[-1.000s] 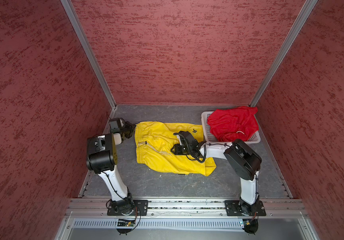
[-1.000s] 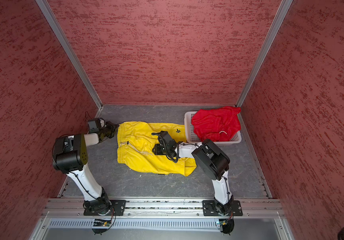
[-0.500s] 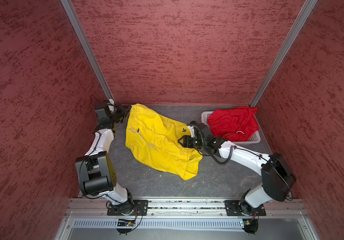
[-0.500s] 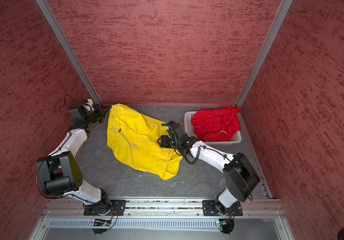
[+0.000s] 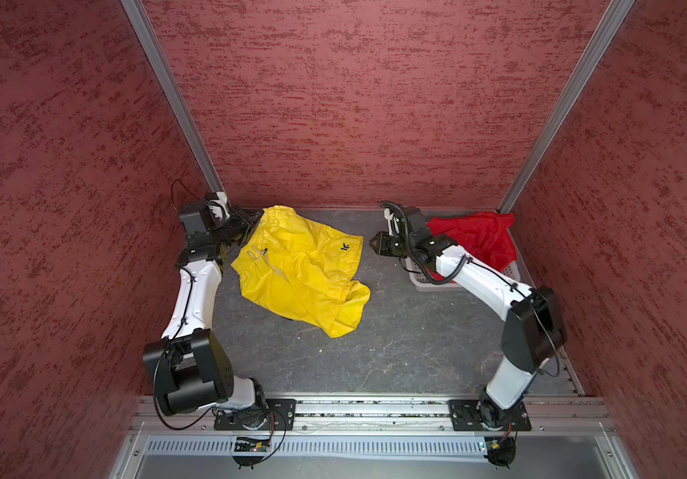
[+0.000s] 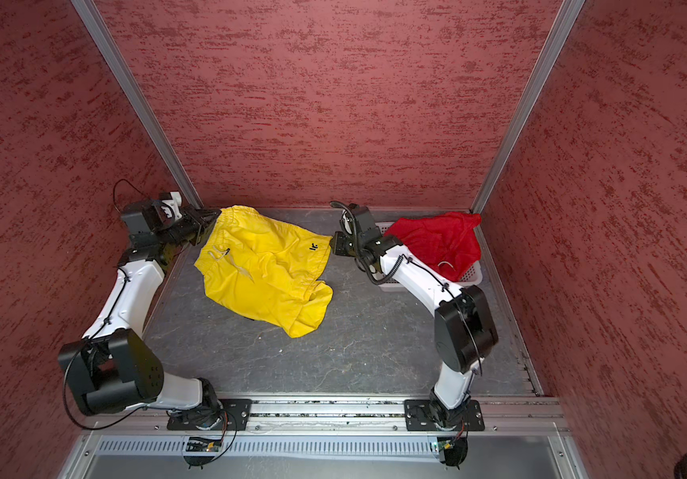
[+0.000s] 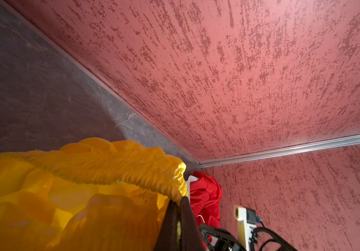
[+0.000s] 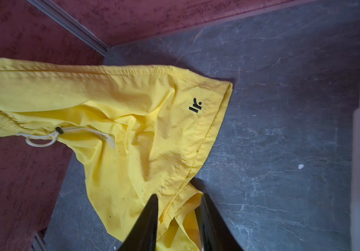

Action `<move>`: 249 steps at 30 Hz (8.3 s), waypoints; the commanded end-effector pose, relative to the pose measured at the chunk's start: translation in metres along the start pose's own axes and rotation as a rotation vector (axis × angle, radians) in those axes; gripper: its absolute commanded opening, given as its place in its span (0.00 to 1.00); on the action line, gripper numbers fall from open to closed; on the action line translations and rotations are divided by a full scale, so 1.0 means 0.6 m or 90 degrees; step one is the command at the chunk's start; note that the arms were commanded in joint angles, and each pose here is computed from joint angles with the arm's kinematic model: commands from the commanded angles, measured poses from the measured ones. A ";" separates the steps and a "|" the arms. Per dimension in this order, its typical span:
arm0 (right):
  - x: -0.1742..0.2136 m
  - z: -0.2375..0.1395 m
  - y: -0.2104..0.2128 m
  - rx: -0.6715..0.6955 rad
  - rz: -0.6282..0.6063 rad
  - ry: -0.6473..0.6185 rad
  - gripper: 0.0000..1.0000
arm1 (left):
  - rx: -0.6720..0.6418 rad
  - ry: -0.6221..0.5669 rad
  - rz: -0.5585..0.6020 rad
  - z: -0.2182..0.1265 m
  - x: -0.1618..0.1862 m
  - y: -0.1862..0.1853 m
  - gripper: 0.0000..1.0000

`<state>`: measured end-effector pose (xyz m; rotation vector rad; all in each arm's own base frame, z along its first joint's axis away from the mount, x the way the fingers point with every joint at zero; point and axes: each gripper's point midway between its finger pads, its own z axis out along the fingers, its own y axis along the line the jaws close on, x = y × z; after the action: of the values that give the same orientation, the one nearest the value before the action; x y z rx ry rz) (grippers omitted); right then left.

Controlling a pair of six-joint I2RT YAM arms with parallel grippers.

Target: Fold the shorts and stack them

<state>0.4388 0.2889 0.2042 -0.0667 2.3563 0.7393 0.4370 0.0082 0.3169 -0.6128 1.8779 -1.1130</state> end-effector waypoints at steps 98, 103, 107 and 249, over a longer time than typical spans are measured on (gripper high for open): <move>-0.279 -0.186 -0.053 -0.066 0.098 -0.282 0.00 | 0.027 -0.078 0.125 -0.137 -0.018 -0.162 0.00; -0.303 -0.328 -0.063 -0.047 0.094 -0.358 0.00 | 0.073 -0.110 0.161 -0.170 -0.026 -0.240 0.00; -0.328 -0.450 -0.051 -0.044 0.083 -0.429 0.00 | 0.128 -0.125 0.195 -0.200 -0.018 -0.321 0.00; -0.056 0.092 -0.221 -0.056 0.357 -0.100 0.00 | -0.510 0.222 0.094 0.021 0.506 0.381 0.17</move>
<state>0.4982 0.2251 0.1233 0.5215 2.2648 1.1286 0.3169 -0.1236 0.0203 -0.6906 2.5167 -0.4327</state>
